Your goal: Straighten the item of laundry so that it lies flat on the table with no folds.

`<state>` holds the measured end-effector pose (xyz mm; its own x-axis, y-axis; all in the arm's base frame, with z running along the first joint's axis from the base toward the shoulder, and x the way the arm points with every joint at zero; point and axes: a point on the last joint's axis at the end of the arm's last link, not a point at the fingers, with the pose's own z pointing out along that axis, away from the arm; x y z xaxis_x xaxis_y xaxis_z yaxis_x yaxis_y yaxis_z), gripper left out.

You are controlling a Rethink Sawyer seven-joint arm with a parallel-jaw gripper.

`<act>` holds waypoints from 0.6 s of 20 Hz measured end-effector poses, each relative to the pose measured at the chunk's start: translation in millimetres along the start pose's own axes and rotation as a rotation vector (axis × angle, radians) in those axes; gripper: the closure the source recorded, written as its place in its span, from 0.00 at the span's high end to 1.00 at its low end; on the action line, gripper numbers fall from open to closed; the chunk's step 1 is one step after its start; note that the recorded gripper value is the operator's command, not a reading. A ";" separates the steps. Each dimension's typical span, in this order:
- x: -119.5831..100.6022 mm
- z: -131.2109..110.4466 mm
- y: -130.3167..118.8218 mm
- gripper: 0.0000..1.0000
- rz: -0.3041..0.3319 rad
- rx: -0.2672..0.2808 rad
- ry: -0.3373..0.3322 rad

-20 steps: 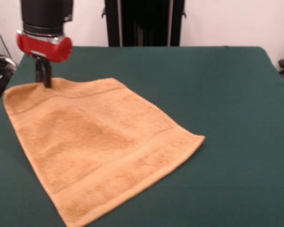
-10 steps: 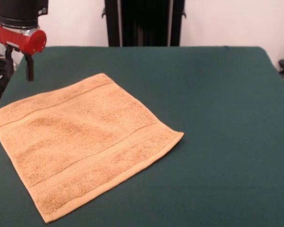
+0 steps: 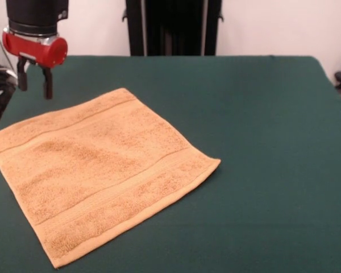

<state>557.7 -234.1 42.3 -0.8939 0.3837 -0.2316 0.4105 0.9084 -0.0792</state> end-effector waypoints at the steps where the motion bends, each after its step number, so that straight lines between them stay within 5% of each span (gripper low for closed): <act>1: 0.2 -0.5 2.5 1.00 -0.004 -0.001 0.000; 12: -12.2 -24.9 17.6 1.00 -0.028 -0.008 -0.042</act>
<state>571.4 -218.6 67.9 -0.8968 0.3506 -0.2701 0.3835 0.9202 -0.0789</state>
